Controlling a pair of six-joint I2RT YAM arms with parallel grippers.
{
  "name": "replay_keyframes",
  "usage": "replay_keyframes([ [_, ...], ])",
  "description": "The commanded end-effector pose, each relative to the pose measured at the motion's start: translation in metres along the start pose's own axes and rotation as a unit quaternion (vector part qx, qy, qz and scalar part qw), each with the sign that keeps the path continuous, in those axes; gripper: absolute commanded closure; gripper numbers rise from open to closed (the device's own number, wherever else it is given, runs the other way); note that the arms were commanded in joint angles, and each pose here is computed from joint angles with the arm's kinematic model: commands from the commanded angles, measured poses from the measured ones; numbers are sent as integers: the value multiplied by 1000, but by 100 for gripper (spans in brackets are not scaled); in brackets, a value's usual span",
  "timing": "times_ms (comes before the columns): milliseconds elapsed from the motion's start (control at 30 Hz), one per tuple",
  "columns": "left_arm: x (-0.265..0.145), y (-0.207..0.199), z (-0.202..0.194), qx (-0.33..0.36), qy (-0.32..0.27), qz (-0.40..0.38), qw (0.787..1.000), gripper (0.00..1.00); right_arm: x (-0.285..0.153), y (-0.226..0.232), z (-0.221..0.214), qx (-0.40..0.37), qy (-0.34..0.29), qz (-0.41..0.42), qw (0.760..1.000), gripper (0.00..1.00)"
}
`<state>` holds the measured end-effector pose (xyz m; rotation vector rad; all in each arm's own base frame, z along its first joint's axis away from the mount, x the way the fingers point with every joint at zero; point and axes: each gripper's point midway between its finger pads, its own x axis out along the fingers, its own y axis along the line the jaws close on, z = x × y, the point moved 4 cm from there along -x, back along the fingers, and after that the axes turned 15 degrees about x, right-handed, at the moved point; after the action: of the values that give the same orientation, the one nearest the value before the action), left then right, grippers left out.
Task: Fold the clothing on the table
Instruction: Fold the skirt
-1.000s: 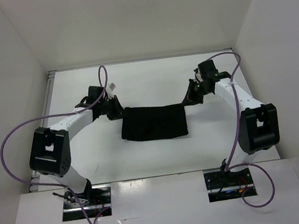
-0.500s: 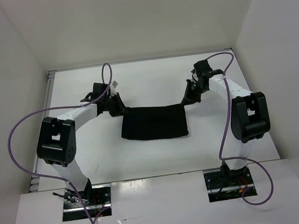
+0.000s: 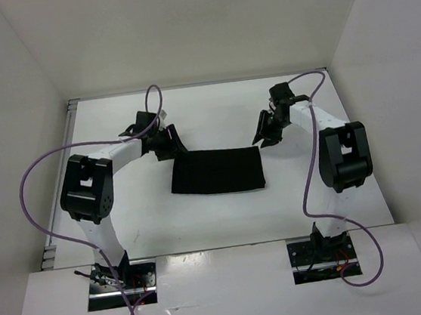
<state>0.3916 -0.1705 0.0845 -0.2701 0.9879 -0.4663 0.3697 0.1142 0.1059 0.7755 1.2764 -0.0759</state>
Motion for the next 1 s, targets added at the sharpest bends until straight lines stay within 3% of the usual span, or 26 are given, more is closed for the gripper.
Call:
replay_keyframes([
  [0,-32,-9,39,22,-81,33,996,34,-42,35,21,-24,-98,32,994,57],
  [67,-48,-10,42,24,-100,53,993,24,-57,43,14,-36,-112,40,992,56],
  [267,-84,-14,2,-6,-77,66,995,24,-59,61,-51,-74,-57,52,994,56],
  [433,-79,-7,-58,-46,-40,47,997,24,-44,73,-106,-92,14,95,991,56],
  [767,-71,-5,-68,-64,-55,45,995,25,-38,71,-137,-89,49,95,990,56],
  [967,-50,4,-86,-76,-18,54,996,29,-44,65,-141,-88,51,91,991,56],
])
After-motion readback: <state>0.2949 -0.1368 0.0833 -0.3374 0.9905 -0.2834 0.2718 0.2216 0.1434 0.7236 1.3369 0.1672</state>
